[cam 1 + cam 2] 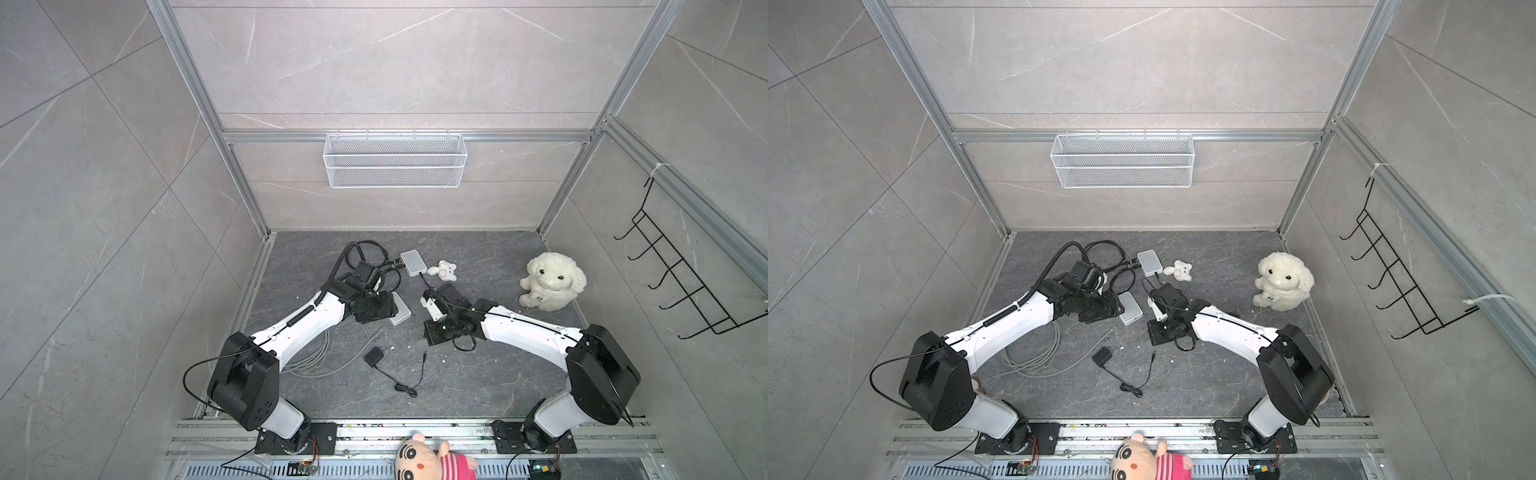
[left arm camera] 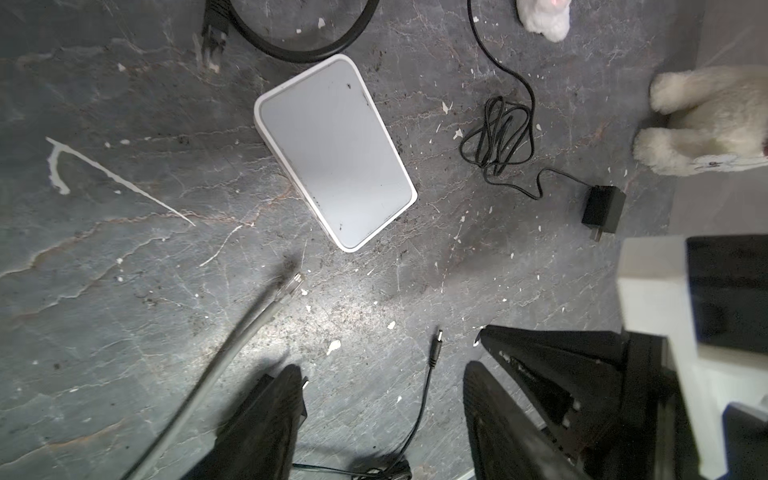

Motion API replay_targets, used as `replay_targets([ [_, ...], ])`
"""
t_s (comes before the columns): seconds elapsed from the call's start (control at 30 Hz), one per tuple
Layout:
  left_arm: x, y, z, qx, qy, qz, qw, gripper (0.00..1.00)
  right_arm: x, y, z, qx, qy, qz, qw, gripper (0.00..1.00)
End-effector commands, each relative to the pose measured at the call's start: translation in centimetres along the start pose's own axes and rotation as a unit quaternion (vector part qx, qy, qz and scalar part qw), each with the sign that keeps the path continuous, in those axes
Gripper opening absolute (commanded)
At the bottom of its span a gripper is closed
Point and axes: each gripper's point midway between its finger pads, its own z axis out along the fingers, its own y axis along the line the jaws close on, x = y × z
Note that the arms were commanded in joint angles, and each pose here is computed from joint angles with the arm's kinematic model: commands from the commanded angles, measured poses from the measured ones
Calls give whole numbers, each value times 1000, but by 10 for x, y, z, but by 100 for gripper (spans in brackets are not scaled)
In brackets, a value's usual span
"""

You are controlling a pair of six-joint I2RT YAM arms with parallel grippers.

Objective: Insert the plug into the switch port
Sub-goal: 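Grasp the thin black power cable behind its barrel plug with the right gripper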

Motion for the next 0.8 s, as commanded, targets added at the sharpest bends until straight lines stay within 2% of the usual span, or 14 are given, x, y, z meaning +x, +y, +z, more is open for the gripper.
replay_targets([
  [0.0,4,6,-3,-12,1,-25,1000,65,24,6,-2,-10,45,59,997,19],
  [0.1,1,14,-4,-34,-6,-26,999,66,50,10,2,26,62,95,993,25],
  [0.23,-1,16,3,-40,0,-24,999,66,69,12,10,64,79,99,990,27],
  [0.47,-1,15,11,-43,14,-13,999,66,80,10,28,87,119,115,982,26],
  [0.77,-6,13,10,-42,8,-7,999,66,77,11,35,93,118,113,982,24],
])
